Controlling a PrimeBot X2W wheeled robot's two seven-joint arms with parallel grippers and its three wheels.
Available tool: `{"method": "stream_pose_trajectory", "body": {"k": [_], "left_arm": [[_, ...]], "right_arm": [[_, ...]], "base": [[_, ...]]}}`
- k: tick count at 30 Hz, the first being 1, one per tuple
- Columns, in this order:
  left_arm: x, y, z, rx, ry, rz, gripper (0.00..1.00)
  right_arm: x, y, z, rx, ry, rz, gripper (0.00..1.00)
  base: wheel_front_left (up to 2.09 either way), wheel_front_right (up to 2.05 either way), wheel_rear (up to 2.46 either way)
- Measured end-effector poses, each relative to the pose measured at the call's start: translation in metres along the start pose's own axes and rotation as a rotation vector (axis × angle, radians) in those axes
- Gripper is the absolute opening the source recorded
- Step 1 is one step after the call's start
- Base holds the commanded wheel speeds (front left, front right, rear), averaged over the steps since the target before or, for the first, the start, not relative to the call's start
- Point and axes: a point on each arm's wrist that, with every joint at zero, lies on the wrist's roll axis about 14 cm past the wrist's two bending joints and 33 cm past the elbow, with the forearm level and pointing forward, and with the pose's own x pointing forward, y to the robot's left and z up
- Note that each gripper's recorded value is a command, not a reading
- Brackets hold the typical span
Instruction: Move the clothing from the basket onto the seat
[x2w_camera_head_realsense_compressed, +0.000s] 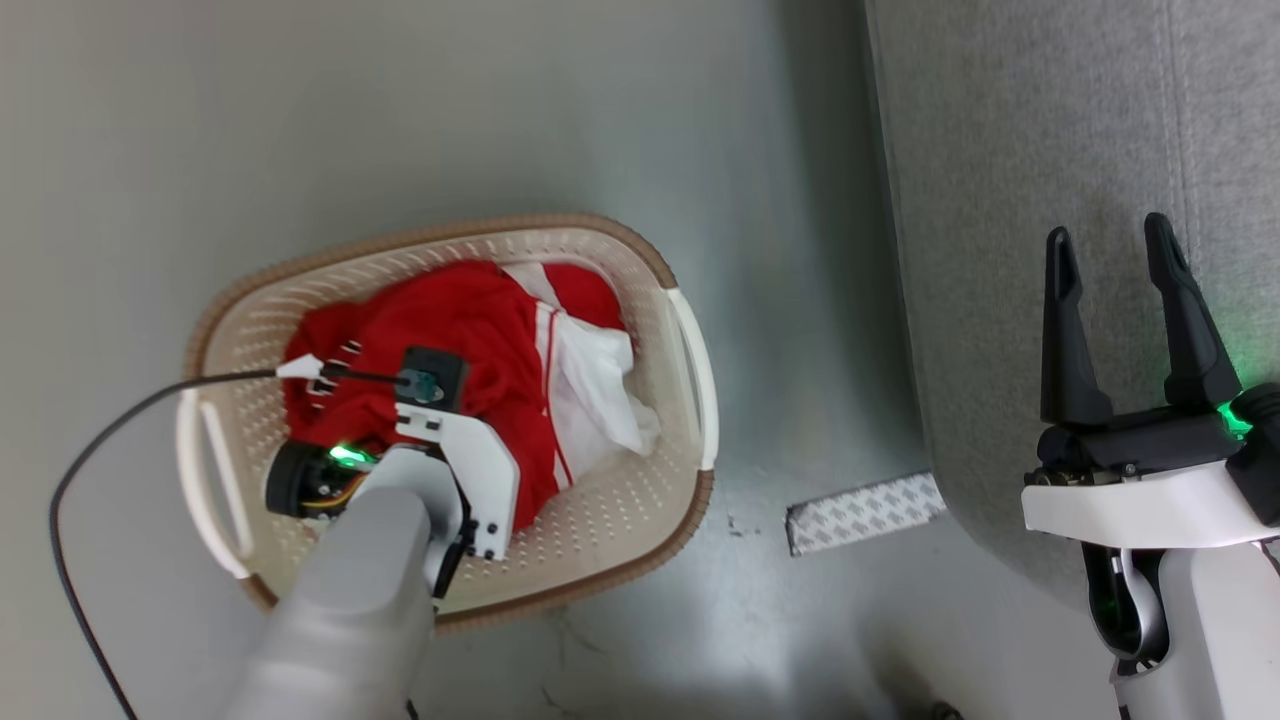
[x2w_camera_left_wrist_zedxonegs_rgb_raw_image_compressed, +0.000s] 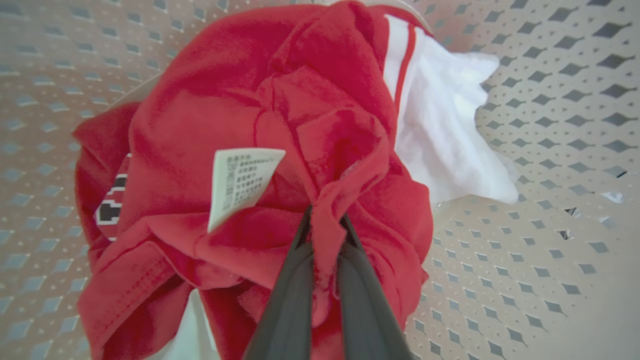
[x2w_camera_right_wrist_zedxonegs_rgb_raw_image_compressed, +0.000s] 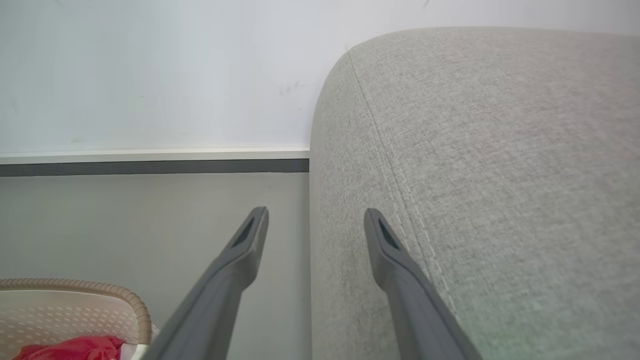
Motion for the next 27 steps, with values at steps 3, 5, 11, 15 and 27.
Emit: {"method": "stream_pose_trajectory", "body": {"k": [3,5,11,15,27], "left_arm": [[-0.011,0.0,0.011,-0.005,-0.045,0.001,0.0],[-0.021,0.0,0.015,-0.003,-0.075,0.002,0.0],[-0.06,-0.003,0.043,-0.055,-0.233,0.007,0.0],[-0.094,-0.005,0.063,-0.079,-0.346,0.028,0.0],[-0.199,-0.01,0.11,-0.071,-0.676,0.119,0.0]], "right_arm": [[-0.002,0.004,0.007,0.001,-0.014,0.009,1.0],[-0.005,0.007,0.011,0.004,-0.019,0.015,1.0],[-0.025,0.011,0.024,0.003,-0.028,0.013,1.0],[-0.039,0.015,0.036,0.011,-0.048,0.019,1.0],[-0.08,0.037,0.084,0.023,-0.158,0.072,1.0]], "base": [[0.0,0.0,0.0],[0.0,0.0,0.0],[0.0,0.0,0.0],[0.0,0.0,0.0],[0.0,0.0,0.0]]}}
